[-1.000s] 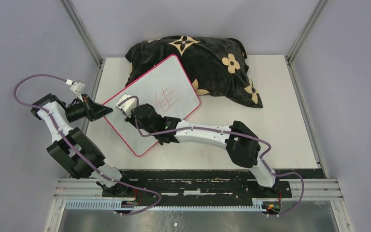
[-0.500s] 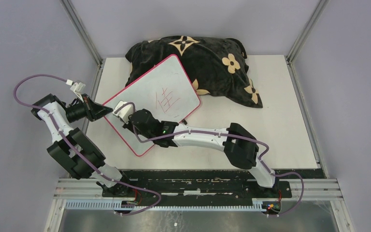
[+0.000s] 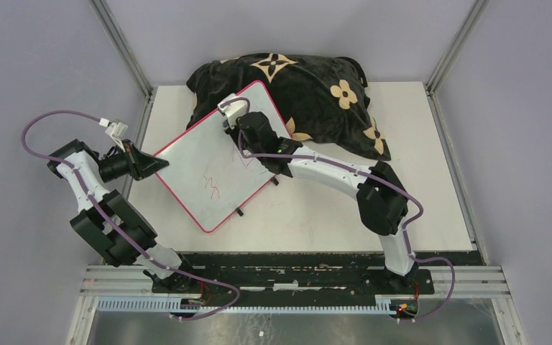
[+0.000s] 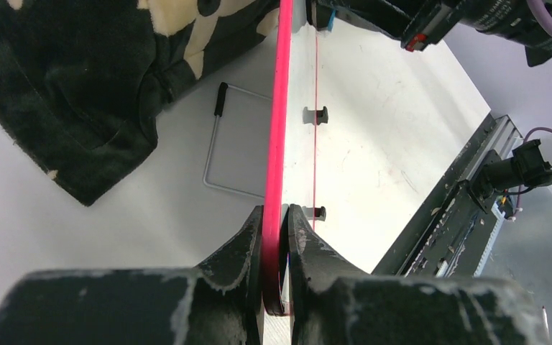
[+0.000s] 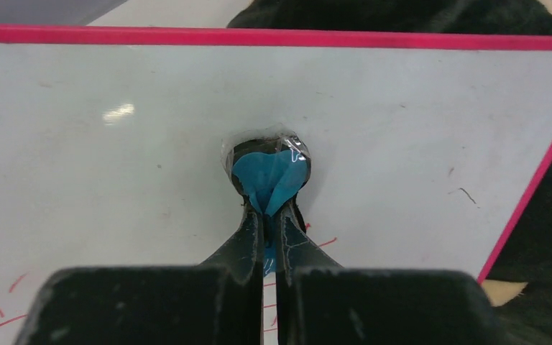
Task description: Erase the whiteboard
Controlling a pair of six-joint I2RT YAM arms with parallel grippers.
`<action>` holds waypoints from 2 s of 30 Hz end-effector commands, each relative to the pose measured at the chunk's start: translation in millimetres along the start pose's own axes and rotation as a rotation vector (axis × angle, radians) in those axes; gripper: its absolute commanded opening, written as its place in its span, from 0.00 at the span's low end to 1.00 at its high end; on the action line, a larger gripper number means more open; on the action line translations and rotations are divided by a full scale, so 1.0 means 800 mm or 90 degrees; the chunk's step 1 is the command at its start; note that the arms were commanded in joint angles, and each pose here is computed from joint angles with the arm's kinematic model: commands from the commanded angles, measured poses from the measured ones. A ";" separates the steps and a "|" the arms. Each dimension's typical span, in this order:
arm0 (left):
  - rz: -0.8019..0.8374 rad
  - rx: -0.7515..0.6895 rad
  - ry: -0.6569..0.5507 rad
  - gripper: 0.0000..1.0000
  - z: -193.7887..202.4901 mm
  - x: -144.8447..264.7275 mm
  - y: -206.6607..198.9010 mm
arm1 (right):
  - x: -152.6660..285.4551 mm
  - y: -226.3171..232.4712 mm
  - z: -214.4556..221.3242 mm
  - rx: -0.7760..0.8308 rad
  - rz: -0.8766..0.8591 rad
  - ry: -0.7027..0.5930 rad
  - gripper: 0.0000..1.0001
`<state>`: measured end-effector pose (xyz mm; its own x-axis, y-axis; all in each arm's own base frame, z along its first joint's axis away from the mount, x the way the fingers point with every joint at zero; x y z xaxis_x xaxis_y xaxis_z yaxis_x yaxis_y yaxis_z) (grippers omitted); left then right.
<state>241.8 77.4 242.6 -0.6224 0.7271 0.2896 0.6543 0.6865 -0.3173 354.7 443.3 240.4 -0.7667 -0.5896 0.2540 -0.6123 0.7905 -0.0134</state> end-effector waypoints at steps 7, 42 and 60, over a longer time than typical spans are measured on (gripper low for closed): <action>-0.024 -0.122 0.085 0.03 0.020 0.009 0.018 | 0.000 0.026 0.038 -0.015 -0.033 0.022 0.01; -0.022 -0.122 0.090 0.03 0.024 0.009 0.020 | 0.028 0.075 0.059 -0.028 -0.039 -0.019 0.00; -0.023 -0.120 0.089 0.03 0.022 0.009 0.018 | 0.013 0.023 0.020 -0.096 -0.045 -0.022 0.01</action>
<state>240.6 77.7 239.9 -0.6190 0.7272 0.2966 0.6496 0.6864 -0.3270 330.2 438.9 203.9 -0.7299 -0.6309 0.2630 -0.6300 0.7702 0.0993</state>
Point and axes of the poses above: each gripper's point midway between its finger pads, its own x axis back along the fingers, its own y axis along the line the jaws close on, z = x × y, the point moved 5 cm from there along x, back along the fingers, and after that the axes turned 8 degrees about -x, right-handed, at the moved point
